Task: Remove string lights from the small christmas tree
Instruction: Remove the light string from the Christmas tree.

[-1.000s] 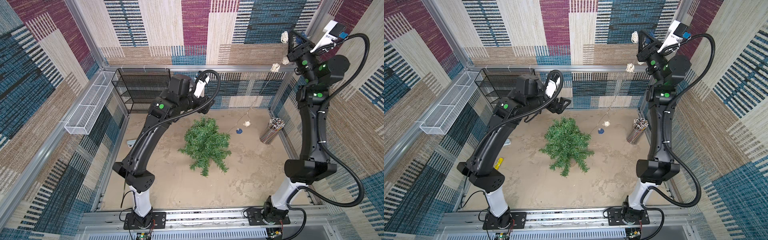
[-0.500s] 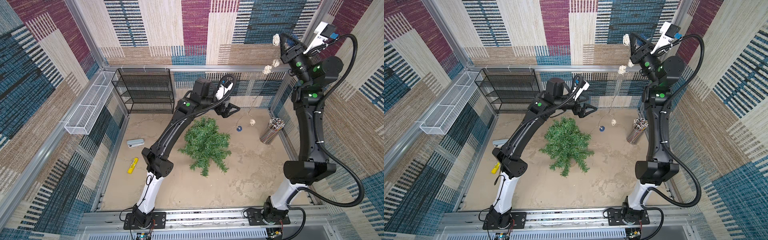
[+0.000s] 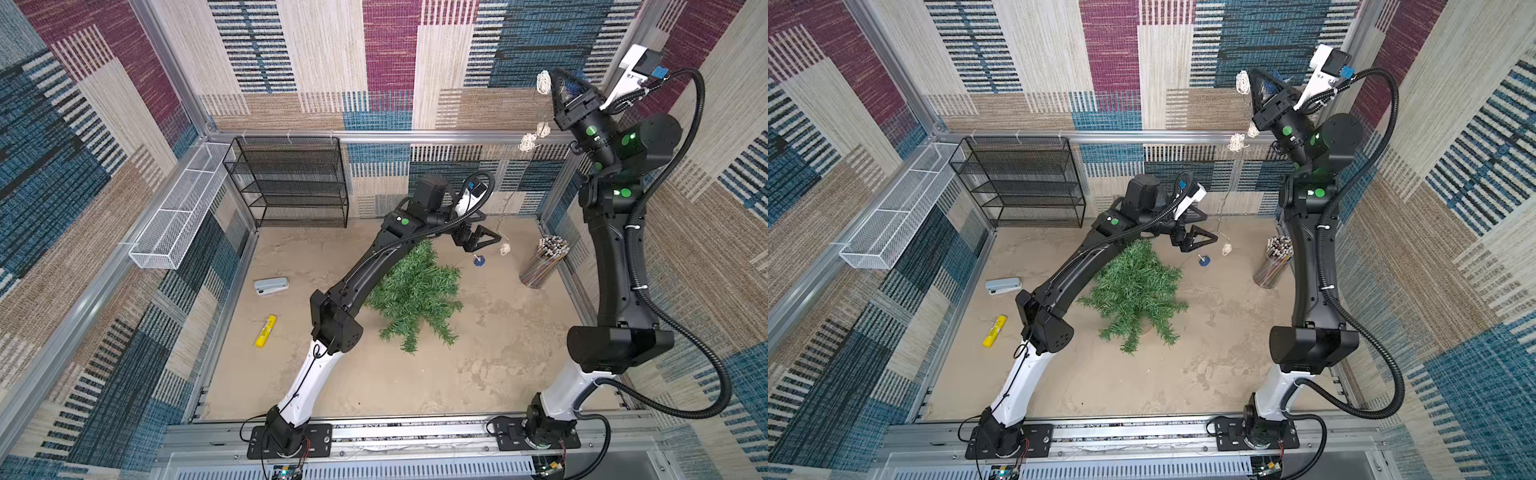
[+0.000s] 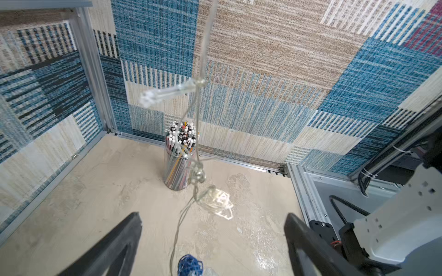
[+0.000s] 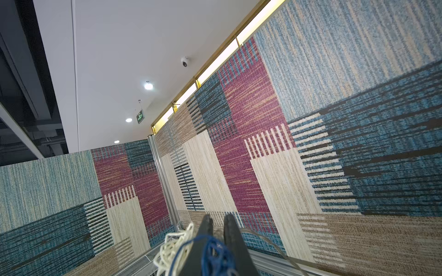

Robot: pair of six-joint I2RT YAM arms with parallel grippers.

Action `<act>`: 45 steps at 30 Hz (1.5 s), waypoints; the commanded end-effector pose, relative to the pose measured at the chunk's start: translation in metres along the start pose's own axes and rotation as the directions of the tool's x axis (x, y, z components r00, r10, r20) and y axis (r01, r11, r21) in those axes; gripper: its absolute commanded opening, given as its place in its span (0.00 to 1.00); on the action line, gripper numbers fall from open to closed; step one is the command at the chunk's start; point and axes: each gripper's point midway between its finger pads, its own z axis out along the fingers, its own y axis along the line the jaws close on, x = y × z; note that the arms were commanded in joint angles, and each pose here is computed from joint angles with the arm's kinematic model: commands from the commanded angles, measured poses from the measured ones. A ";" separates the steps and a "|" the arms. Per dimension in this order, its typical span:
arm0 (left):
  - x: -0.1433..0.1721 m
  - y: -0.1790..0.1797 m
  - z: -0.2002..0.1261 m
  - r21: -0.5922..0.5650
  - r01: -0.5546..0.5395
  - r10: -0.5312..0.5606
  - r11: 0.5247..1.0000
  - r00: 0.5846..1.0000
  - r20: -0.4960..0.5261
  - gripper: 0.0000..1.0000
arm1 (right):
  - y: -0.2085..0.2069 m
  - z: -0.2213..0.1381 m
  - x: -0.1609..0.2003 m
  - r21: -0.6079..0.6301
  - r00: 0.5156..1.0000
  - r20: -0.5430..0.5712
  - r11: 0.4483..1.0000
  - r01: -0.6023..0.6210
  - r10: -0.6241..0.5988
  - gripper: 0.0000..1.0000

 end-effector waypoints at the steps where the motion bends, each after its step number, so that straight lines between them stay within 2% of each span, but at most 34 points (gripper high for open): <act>1: 0.000 -0.002 0.005 0.031 -0.021 0.020 0.999 1.000 0.019 0.91 | 0.016 -0.002 -0.009 -0.049 1.000 0.021 0.999 0.010 -0.009 0.00; 7: 0.023 0.009 0.011 0.001 -0.044 0.044 0.999 0.998 -0.042 0.77 | 0.024 -0.004 -0.013 -0.072 1.000 0.031 0.997 -0.001 0.003 0.00; 12: 0.031 0.015 0.013 -0.025 -0.045 0.043 0.999 0.997 -0.063 0.43 | 0.022 -0.006 -0.009 -0.066 1.000 0.023 0.998 -0.009 0.010 0.00; 18: 0.021 0.016 0.011 -0.058 -0.041 0.039 0.997 0.998 -0.039 0.05 | 0.020 -0.011 -0.001 -0.053 1.000 0.008 0.999 -0.015 0.015 0.00; 19: 0.019 0.018 0.009 -0.074 -0.038 0.035 0.997 0.999 -0.036 0.00 | 0.020 -0.012 0.001 -0.050 1.000 0.004 0.999 -0.014 0.014 0.00; 20: 0.016 0.020 0.008 -0.095 -0.037 0.035 0.995 0.999 -0.029 0.00 | 0.018 -0.014 0.003 -0.041 1.000 -0.004 0.999 -0.013 0.012 0.00; 27: -0.021 0.032 -0.005 -0.218 -0.041 0.058 0.975 0.996 0.072 0.00 | 0.008 -0.034 0.033 0.024 0.998 -0.060 1.000 -0.010 0.011 0.00; 31: -0.042 0.033 -0.013 -0.249 -0.033 0.068 0.968 0.989 0.130 0.00 | 0.001 -0.042 0.048 0.049 0.995 -0.094 0.999 -0.011 0.016 0.00; 35: -0.054 0.034 -0.026 -0.312 -0.029 0.075 0.950 0.988 0.135 0.00 | -0.005 -0.044 0.057 0.077 0.991 -0.130 0.997 0.002 0.009 0.00; 36: -0.055 0.034 -0.029 -0.323 -0.031 0.077 0.946 0.989 0.129 0.04 | -0.005 -0.045 0.059 0.083 0.990 -0.139 0.997 0.006 0.006 0.00; 37: -0.055 0.034 -0.032 -0.334 -0.031 0.076 0.942 0.990 0.122 0.14 | -0.008 -0.046 0.062 0.096 0.989 -0.150 0.995 0.009 0.005 0.00; 39: -0.058 0.028 -0.036 -0.329 -0.040 0.082 0.944 0.990 0.117 0.37 | -0.011 -0.049 0.067 0.114 0.986 -0.166 0.993 0.017 0.002 0.00; 41: -0.062 0.017 -0.037 -0.278 -0.042 0.079 0.960 0.989 0.125 0.64 | -0.013 -0.050 0.073 0.123 0.983 -0.181 0.992 0.009 0.014 0.00; 42: -0.064 0.012 -0.035 -0.249 -0.040 0.076 0.968 0.988 0.136 0.74 | -0.013 -0.051 0.075 0.123 0.982 -0.186 0.992 0.002 0.021 0.00; 44: -0.067 0.004 -0.030 -0.187 -0.022 0.052 0.982 0.986 0.157 0.86 | -0.013 -0.050 0.080 0.118 0.980 -0.194 0.993 -0.019 0.042 0.00; 45: -0.067 -0.004 -0.026 -0.141 -0.021 0.043 0.990 0.987 0.157 0.89 | -0.011 -0.049 0.082 0.113 0.979 -0.197 0.993 -0.029 0.051 0.00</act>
